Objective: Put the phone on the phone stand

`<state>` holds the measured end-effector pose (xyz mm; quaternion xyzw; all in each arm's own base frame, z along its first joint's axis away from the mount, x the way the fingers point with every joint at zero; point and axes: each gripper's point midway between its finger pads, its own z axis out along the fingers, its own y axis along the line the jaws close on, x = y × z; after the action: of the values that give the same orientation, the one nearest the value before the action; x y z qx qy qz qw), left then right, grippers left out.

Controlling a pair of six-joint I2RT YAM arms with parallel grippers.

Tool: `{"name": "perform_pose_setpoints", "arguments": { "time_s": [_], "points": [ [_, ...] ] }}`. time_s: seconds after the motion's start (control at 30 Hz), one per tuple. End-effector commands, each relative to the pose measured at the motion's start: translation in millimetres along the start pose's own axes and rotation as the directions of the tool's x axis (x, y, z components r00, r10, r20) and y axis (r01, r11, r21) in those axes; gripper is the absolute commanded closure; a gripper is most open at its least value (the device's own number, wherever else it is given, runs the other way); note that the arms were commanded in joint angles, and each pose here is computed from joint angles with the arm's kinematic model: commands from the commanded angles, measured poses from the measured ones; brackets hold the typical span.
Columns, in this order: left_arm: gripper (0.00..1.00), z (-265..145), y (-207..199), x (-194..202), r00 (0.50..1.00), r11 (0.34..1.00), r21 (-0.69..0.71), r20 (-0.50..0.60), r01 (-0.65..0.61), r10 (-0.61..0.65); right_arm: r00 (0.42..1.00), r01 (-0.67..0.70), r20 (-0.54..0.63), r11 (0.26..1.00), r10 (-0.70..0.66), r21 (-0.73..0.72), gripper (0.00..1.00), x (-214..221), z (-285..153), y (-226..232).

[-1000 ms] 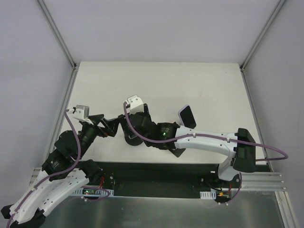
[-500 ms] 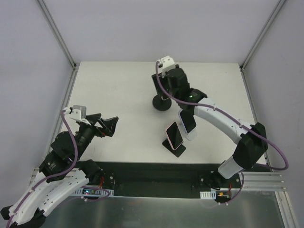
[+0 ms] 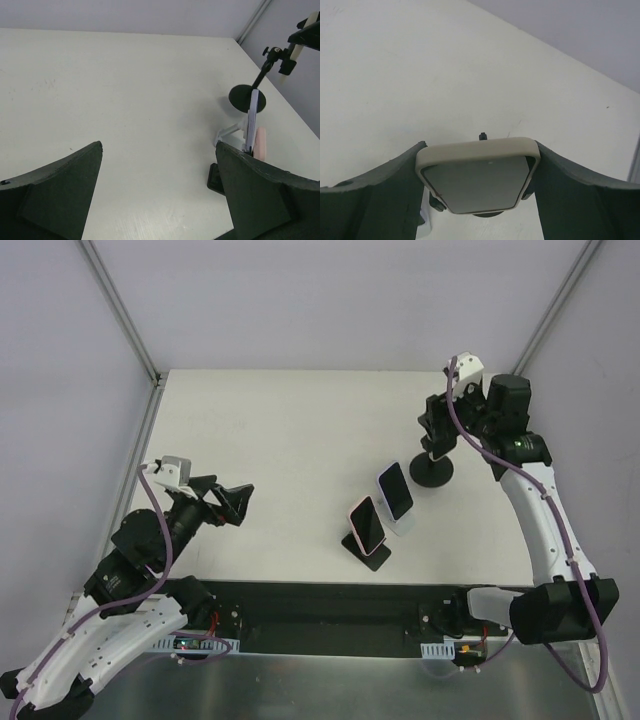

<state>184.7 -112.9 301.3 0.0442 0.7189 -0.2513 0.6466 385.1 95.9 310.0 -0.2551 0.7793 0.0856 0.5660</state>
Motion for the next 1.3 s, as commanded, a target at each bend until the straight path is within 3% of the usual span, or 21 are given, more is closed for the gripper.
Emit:
{"name": "perform_pose_setpoints", "arguments": {
  "time_s": [0.0, 0.43, 0.87, 0.9, 0.93, 0.97, 1.0, 1.1, 1.27],
  "points": [
    [0.06, 4.4, -15.3, -16.4, 0.999, 0.998, 0.062, 0.032, -0.015, 0.013, 0.985, 0.075, 0.167, 0.987, -0.050, -0.142, 0.99, -29.7, -27.4, 24.1],
    [0.07, 0.2, -20.8, -19.2, 0.999, 0.995, 0.094, 0.047, 0.017, -0.021, 0.975, 0.084, 0.212, 0.995, -0.069, -0.062, 0.99, -8.2, -23.0, 12.0],
    [0.07, 3.9, -25.7, -13.5, 1.000, 0.993, 0.114, 0.018, 0.022, -0.025, 0.985, 0.110, 0.142, 0.992, -0.101, -0.059, 0.99, 26.1, -22.4, 11.8],
    [0.06, 3.7, -26.5, -13.2, 1.000, 0.993, 0.118, 0.017, 0.024, -0.026, 0.986, 0.108, 0.132, 0.993, -0.101, -0.046, 0.96, 27.8, -22.4, 9.5],
    [0.06, 3.7, -26.5, -13.2, 1.000, 0.993, 0.118, 0.017, 0.024, -0.026, 0.986, 0.106, 0.131, 0.994, -0.100, -0.040, 0.85, 27.4, -23.0, 8.5],
    [0.06, 4.2, -26.6, -12.1, 1.000, 0.993, 0.119, 0.013, 0.023, -0.025, 0.987, 0.096, 0.134, 0.995, -0.090, -0.034, 0.63, 25.7, -25.3, 8.3],
    [0.06, 3.5, -27.2, -12.6, 1.000, 0.992, 0.122, 0.014, 0.025, -0.027, 0.988, 0.080, 0.134, 0.997, -0.078, -0.013, 0.31, 23.8, -27.0, 5.1],
    [0.05, 2.5, -28.8, -16.1, 0.999, 0.991, 0.128, 0.020, 0.030, -0.032, 0.985, 0.014, 0.169, 0.999, -0.019, 0.029, 0.01, 5.7, -41.2, 1.4],
    [0.04, 3.6, -37.6, -26.5, 0.999, 0.988, 0.154, 0.017, 0.030, -0.033, 0.958, -0.155, 0.259, 0.982, 0.122, 0.110, 0.03, -45.2, -90.4, -5.1]
  ]
}}
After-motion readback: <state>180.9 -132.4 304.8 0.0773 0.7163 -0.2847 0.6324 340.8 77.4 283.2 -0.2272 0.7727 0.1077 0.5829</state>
